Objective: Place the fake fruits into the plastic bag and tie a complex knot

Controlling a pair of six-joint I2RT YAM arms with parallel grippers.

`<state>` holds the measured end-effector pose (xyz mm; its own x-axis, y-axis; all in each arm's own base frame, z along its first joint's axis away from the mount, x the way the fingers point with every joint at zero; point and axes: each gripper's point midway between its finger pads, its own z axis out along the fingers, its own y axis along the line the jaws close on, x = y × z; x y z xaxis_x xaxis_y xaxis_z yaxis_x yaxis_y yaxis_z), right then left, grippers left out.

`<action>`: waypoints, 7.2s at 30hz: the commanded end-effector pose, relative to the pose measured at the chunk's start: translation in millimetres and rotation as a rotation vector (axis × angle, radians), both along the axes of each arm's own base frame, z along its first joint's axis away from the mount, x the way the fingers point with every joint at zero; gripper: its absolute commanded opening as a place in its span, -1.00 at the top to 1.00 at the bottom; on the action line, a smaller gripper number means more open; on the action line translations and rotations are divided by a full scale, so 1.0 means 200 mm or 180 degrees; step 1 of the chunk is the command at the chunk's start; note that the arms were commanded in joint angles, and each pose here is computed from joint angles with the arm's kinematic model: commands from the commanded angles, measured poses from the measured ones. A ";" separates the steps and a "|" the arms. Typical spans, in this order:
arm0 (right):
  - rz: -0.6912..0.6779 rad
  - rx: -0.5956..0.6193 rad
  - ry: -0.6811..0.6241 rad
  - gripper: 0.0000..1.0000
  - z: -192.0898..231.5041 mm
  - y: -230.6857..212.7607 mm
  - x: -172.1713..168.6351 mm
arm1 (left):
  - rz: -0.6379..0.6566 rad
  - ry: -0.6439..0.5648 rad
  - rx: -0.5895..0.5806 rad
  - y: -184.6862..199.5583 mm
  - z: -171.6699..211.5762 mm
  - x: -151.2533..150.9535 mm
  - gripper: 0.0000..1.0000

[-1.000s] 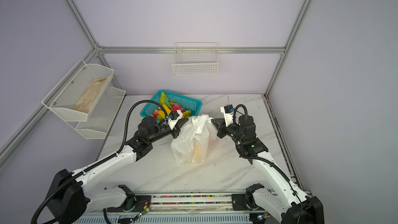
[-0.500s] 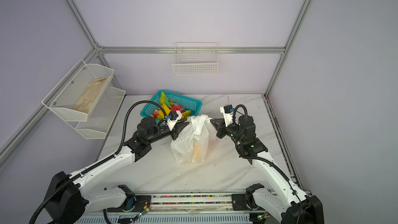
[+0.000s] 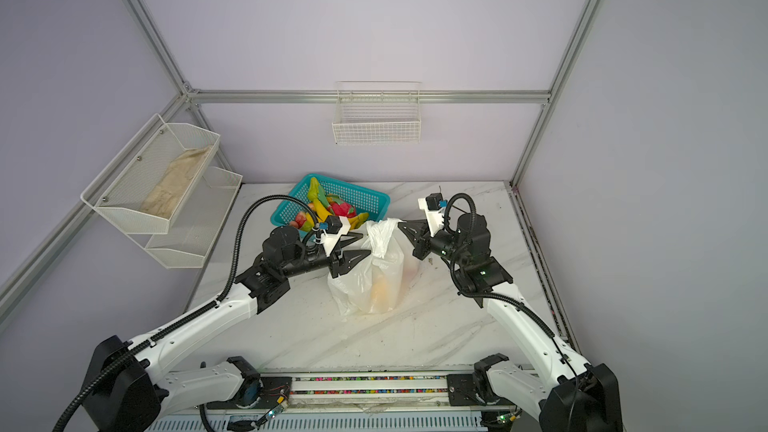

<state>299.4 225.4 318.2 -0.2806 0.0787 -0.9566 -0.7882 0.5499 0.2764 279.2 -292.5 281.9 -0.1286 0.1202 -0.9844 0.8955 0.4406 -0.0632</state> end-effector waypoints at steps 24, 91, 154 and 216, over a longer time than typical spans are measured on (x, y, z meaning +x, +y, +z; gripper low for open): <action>0.0053 -0.0096 -0.0296 1.00 0.09 0.03 0.00 | -0.0664 0.0487 -0.0704 -0.02 0.40 -0.01 -0.76; -0.0529 -0.0669 -0.0642 0.81 0.10 -0.06 0.16 | -0.0394 -0.0049 -0.0094 -0.10 0.27 0.28 1.00; 0.1131 -0.1354 -0.0682 0.98 -0.22 0.32 0.06 | -0.0522 -0.0801 0.0818 -0.03 0.23 0.25 1.00; 0.0421 0.0774 -0.0554 1.00 0.02 0.46 0.02 | 0.0110 0.0549 -0.0433 -0.04 0.03 0.16 0.85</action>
